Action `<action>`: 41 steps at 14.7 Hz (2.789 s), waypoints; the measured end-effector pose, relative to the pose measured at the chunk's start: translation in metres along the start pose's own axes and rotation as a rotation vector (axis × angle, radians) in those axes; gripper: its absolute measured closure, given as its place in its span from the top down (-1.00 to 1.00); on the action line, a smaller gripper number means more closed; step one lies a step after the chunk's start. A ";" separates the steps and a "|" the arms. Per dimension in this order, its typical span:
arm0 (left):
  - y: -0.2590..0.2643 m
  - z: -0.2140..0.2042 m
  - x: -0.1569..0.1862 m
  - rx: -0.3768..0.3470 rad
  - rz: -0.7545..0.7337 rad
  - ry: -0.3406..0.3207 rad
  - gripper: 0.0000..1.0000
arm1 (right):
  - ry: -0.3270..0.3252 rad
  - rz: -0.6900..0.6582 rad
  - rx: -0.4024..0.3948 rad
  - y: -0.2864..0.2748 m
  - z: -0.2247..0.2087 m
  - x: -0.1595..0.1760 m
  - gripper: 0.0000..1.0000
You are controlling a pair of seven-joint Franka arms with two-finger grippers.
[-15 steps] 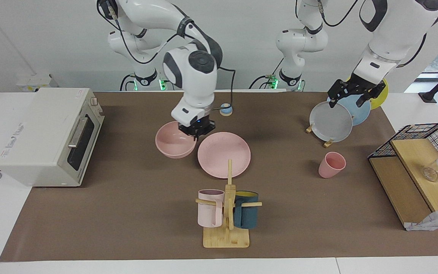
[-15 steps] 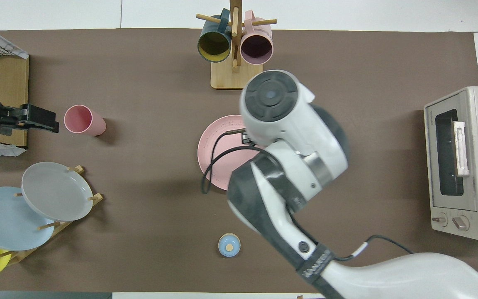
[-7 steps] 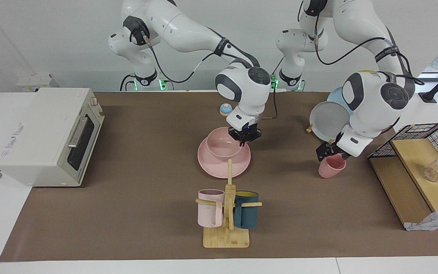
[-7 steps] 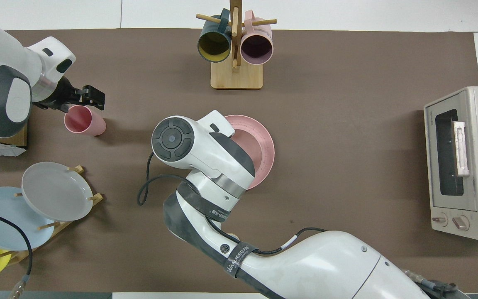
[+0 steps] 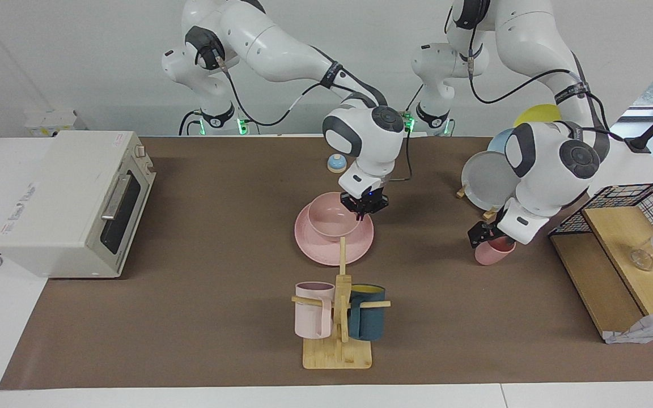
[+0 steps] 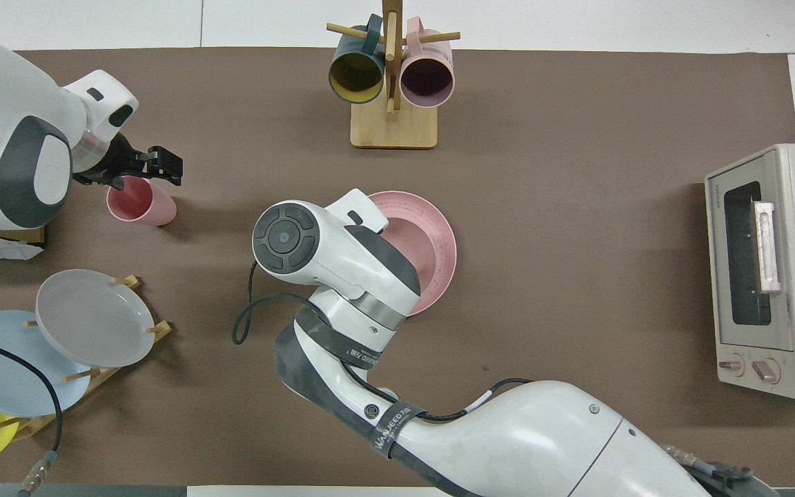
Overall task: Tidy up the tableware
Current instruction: 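Release the bowl onto the plate while the left gripper grasps the cup, then carry the pink cup with the left gripper into the bowl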
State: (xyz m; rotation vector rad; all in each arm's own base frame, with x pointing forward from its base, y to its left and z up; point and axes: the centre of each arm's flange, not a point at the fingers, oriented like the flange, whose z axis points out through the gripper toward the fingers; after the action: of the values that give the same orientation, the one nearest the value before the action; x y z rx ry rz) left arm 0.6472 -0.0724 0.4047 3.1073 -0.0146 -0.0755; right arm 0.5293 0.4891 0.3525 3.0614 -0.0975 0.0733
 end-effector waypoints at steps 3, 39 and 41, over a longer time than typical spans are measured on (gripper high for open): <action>-0.001 0.008 -0.001 0.000 -0.031 0.002 0.98 | 0.001 0.005 0.000 0.002 0.000 0.002 -0.59; 0.377 -0.033 -0.117 -0.031 -0.172 -0.015 -0.90 | -0.131 -0.114 0.032 0.483 -0.181 0.086 1.00; 0.379 -0.025 -0.119 -0.026 -0.178 -0.019 -0.90 | -0.170 -0.115 0.030 0.484 -0.178 0.079 1.00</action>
State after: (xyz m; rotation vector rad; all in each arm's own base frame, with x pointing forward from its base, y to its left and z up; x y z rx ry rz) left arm 0.5263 -0.4488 0.4477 3.0737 0.2603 -0.1088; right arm 0.5681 0.0173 0.5710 3.0899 0.0705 -0.1949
